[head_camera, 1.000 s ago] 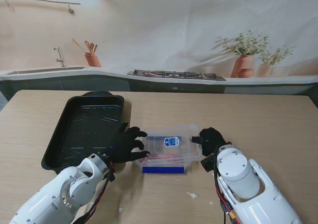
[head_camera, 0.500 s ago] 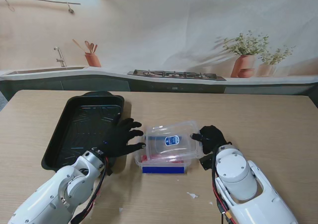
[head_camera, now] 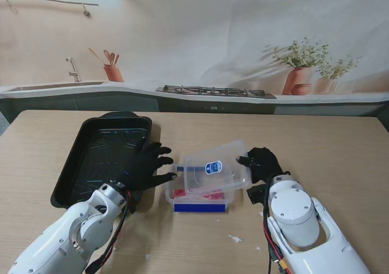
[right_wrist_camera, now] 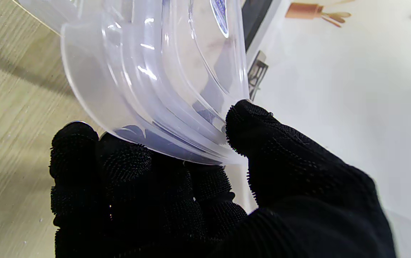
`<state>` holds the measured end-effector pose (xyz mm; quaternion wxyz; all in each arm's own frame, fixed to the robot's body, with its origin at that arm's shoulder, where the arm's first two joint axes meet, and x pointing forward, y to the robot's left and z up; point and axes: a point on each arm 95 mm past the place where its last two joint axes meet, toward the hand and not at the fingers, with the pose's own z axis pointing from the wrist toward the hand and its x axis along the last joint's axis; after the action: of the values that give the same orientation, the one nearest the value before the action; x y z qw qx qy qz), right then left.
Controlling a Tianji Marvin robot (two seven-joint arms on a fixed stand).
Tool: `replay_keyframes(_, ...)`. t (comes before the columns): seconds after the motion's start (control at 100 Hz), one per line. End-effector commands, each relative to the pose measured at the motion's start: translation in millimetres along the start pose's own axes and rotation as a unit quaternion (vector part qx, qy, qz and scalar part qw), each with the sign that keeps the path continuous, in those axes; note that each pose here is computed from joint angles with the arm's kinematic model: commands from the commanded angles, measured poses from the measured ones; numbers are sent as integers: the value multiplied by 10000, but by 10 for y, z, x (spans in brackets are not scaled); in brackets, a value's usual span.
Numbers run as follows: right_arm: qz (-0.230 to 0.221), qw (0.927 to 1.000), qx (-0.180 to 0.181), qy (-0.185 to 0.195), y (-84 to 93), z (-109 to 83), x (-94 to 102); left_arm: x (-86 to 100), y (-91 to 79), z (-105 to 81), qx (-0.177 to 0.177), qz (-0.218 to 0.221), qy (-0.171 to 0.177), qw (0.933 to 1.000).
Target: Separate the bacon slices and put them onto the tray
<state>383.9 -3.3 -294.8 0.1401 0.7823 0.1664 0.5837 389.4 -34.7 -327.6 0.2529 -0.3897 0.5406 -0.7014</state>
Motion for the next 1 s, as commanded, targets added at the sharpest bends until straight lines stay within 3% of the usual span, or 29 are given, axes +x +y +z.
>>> replay_keyframes(0.0,99,9999,7,89,-20,-40,51,25,1,10,-40,4,13,10000)
replay_keyframes(0.57,541,9974,-205,440,278,-234,148,43,34,28,-157,16,21,9999)
replay_keyframes(0.99,647,9923,-972,414,589,-300,-122,58,62,44,-234,-11,25,9997)
